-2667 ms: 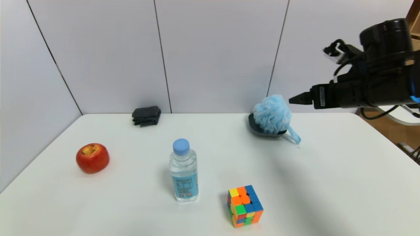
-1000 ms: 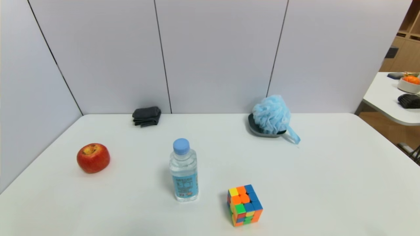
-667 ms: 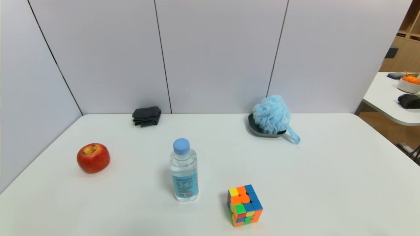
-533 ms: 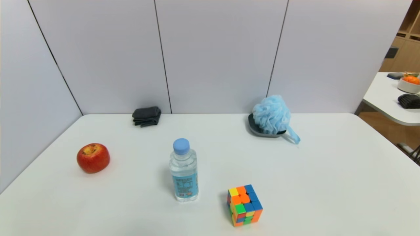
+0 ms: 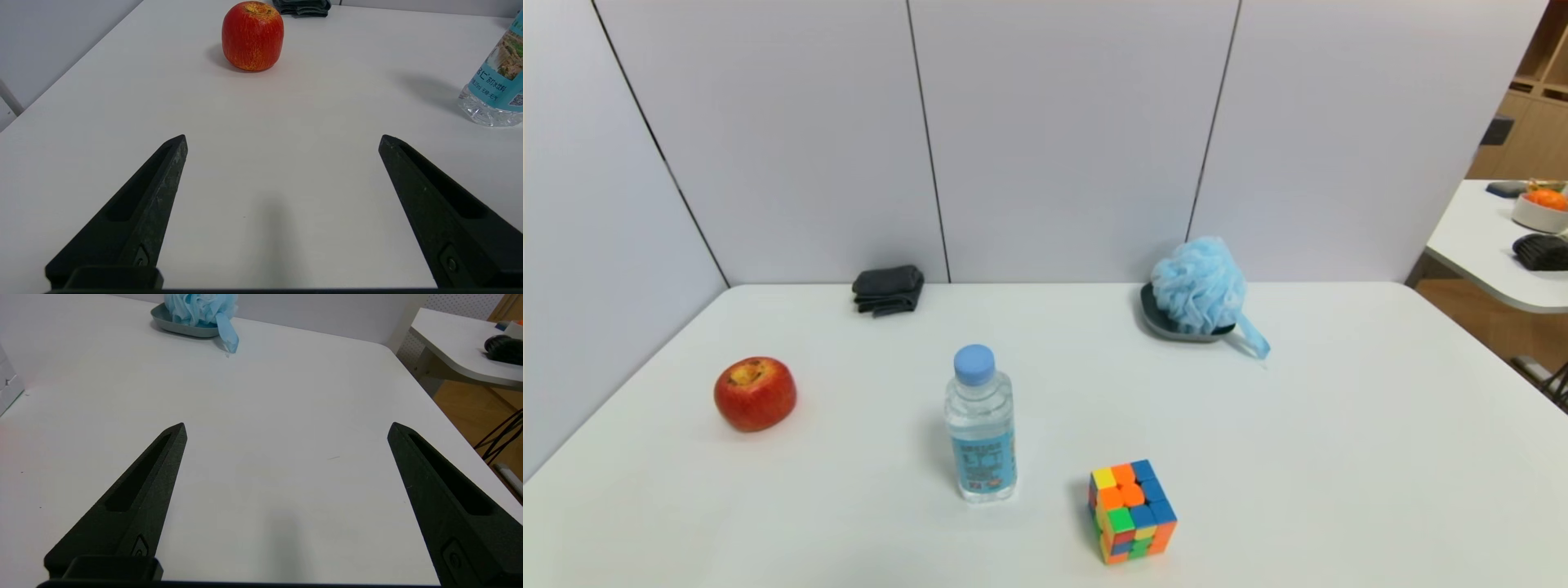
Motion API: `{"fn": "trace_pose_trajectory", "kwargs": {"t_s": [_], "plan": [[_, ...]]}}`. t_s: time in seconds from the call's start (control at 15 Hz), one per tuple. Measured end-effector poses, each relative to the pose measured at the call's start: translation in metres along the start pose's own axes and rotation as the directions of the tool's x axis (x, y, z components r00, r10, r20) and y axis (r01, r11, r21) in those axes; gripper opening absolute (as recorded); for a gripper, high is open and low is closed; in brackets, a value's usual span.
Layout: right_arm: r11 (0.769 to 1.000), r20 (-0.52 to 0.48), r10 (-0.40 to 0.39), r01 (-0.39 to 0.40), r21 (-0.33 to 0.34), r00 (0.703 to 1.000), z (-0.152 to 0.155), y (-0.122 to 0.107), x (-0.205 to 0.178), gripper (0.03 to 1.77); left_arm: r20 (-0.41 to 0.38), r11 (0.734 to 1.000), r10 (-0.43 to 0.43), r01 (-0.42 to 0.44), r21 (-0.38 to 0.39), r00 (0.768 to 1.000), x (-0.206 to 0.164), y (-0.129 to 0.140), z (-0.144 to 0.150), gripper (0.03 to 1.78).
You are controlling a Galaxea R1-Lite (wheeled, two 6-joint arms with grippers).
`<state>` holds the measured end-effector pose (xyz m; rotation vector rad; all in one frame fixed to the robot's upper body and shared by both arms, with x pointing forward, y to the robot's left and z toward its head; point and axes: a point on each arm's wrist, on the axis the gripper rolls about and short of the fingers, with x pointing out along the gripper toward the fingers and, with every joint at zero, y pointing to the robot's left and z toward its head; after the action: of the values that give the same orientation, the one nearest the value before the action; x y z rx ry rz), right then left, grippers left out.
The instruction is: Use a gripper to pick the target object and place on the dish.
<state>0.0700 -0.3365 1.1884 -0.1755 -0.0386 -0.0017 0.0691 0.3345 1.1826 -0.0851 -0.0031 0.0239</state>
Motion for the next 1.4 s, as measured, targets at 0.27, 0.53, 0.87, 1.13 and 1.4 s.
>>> {"fn": "trace_pose_trajectory", "kwargs": {"t_s": [0.27,0.53,0.87,1.13,1.4], "plan": [[0.999,0.003,0.030,-0.030,0.027,1.000,-0.0021,0.0011,-0.0012,1.70,0.000,1.000,0.000,0.000,0.000,1.000,0.0000,0.0000,0.0000,1.69],[0.999,-0.009,0.032,-0.032,0.037,0.999,-0.0035,0.0013,-0.0012,1.71,0.000,1.000,0.000,0.000,0.000,1.000,0.0000,0.0000,0.0000,1.69],[0.998,-0.011,0.030,-0.030,0.047,0.999,-0.0037,0.0013,-0.0012,1.71,0.000,1.000,0.000,0.000,0.000,1.000,0.0000,0.0000,0.0000,1.69],[0.998,-0.011,0.030,-0.030,0.047,0.999,-0.0037,0.0013,-0.0012,1.71,0.000,1.000,0.000,0.000,0.000,1.000,0.0000,0.0000,0.0000,1.69],[0.999,-0.012,0.030,-0.030,0.045,0.999,-0.0037,0.0013,-0.0012,1.71,0.000,1.000,0.000,0.000,0.000,1.000,0.0000,0.0000,0.0000,1.69]]}}
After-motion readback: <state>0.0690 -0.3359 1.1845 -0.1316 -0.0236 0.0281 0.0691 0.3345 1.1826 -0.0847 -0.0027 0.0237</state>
